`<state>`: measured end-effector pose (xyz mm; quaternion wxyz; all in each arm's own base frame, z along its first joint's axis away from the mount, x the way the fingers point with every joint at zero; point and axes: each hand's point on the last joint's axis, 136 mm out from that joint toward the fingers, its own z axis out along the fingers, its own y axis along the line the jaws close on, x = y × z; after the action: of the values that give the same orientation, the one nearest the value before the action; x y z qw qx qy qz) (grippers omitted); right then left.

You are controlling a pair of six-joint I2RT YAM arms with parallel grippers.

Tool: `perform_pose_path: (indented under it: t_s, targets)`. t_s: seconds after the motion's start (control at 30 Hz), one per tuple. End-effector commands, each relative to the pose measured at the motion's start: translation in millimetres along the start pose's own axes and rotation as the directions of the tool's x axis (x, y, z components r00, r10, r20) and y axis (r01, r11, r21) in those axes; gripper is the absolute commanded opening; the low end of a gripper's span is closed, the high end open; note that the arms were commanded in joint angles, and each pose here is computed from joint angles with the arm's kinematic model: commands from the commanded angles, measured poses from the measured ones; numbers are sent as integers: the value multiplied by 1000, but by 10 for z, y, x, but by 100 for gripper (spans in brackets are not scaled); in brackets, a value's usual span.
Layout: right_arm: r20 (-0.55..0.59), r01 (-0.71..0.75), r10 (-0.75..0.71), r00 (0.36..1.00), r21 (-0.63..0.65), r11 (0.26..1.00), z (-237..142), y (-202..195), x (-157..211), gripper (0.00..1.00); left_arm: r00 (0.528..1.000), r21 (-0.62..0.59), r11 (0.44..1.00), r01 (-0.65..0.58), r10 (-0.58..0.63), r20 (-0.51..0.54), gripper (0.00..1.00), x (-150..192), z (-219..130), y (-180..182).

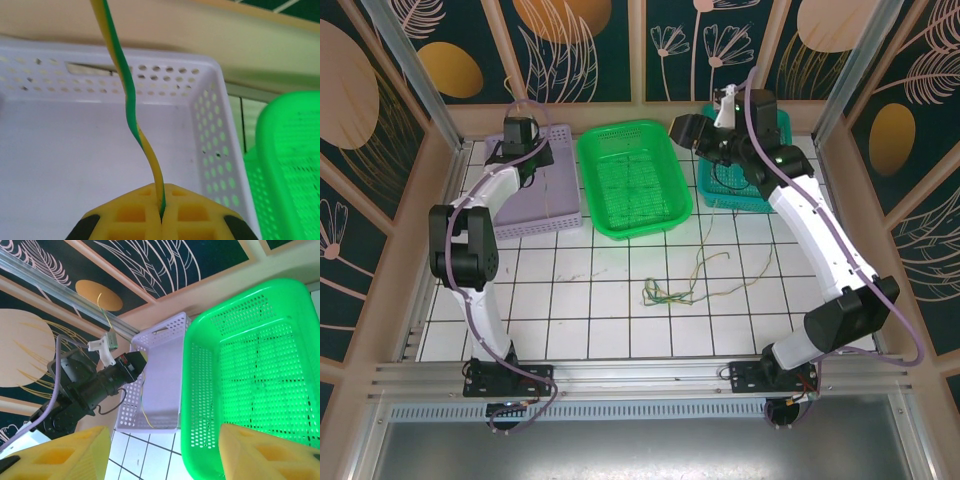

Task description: Untangle the cables

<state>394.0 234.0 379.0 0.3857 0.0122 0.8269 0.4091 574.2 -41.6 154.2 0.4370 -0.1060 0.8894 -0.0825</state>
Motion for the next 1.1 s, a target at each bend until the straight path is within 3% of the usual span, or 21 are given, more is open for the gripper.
perform_pose_path:
  t_s: [0.0,0.37,0.7,1.07]
  targets:
    - [33,13,-12,999,-54,998,-140,194,-23,59,989,58,996,68,-60,-137,0,294,34,-101]
    - [36,16,-14,999,-61,998,-231,244,46,58,939,47,976,214,-192,-285,0,670,-87,-113]
    - [33,15,-13,999,-61,998,-295,228,121,58,805,-143,917,371,-395,-443,0,1046,66,25]
    - [27,21,-20,999,-40,999,-302,154,182,58,711,-293,815,500,-580,-397,0,895,208,68]
